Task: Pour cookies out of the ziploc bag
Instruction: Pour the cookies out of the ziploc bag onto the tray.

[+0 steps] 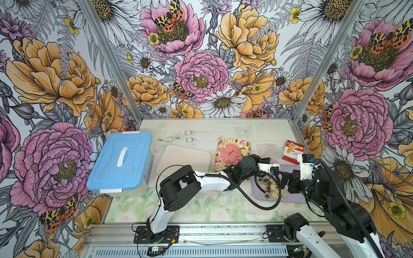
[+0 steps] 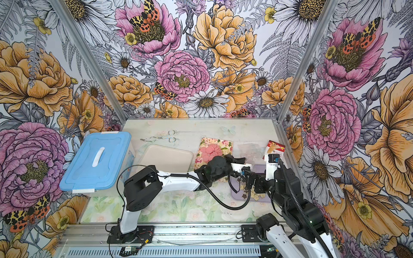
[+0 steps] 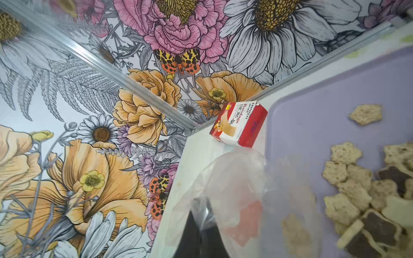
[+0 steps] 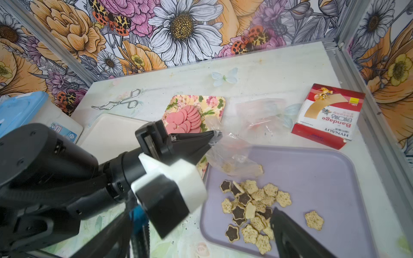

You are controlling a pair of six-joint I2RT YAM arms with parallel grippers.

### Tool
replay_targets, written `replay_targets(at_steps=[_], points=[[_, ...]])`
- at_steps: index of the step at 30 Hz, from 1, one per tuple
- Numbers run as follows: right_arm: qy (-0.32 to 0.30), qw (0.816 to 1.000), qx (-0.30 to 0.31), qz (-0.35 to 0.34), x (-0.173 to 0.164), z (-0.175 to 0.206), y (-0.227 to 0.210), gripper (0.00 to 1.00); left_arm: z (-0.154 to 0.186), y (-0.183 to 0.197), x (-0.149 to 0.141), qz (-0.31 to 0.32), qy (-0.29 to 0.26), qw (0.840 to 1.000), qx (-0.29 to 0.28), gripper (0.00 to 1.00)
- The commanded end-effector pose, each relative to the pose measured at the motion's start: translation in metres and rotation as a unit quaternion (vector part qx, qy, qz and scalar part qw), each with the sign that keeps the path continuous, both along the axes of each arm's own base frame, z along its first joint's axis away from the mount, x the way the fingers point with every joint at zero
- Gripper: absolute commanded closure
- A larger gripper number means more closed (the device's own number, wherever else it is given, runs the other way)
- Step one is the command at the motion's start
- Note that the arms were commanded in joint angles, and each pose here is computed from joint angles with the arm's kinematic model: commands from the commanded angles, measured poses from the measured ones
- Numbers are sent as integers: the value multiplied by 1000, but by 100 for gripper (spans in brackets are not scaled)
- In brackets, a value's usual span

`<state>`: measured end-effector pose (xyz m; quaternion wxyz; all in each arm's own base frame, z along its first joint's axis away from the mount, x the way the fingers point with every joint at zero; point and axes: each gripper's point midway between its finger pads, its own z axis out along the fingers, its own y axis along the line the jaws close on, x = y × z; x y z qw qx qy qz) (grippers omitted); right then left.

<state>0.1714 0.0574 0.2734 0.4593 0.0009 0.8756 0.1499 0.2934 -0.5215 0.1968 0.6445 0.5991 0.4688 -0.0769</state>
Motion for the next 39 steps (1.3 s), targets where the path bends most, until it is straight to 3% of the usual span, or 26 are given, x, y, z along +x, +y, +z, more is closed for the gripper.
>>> replay_targets(at_steps=[1,11,14,21,24,27,32,35,39], points=[[0,1000,-3,-14,-1,0,-6,1,22,9,-5,-56,106,989,-90,100],[2,1000,0,-9,-2,-1,-4,1,32,9,-2,-92,176,972,-128,100],[-3,1000,-4,-18,-2,1,-7,1,50,16,1,-99,206,960,-160,100],[-2,1000,4,-9,-3,1,-4,8,99,51,7,-120,298,920,-223,100],[7,1000,0,-2,-1,-1,-1,12,122,59,-1,-121,300,918,-231,100],[26,1000,-11,1,2,-7,0,27,130,63,1,-112,312,912,-241,100],[26,999,-19,-7,6,-3,-2,28,138,56,-3,-125,335,898,-256,100],[47,999,-22,10,8,-12,5,28,139,48,-4,-144,353,883,-275,100],[51,998,-24,0,10,-15,3,28,132,34,-5,-180,398,847,-303,100]])
